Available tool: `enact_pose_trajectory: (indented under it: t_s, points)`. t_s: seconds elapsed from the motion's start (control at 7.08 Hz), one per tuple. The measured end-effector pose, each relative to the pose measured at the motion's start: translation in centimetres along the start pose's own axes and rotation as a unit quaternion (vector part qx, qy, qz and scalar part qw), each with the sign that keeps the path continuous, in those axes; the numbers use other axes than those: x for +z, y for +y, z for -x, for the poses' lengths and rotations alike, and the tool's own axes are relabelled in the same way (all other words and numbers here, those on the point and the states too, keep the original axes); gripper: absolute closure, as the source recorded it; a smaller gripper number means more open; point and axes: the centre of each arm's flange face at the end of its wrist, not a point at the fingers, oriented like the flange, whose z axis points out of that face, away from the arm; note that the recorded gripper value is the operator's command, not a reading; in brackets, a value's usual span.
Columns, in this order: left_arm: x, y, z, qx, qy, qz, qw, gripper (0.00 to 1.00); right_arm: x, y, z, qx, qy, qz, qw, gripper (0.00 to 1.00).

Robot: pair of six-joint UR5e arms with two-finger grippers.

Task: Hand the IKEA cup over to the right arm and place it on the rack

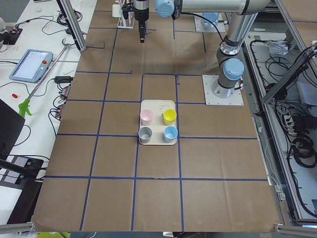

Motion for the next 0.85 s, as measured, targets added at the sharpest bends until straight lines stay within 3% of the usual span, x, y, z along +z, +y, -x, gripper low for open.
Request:
enact_pose_trajectory:
  t_s: [0.85]
  points:
    - [-0.5,-0.1,1.4,0.006,0.024,-0.004,0.9997,0.01,-1.0,6.2,-5.3,0.003,0.008,0.053,0.9986,0.9]
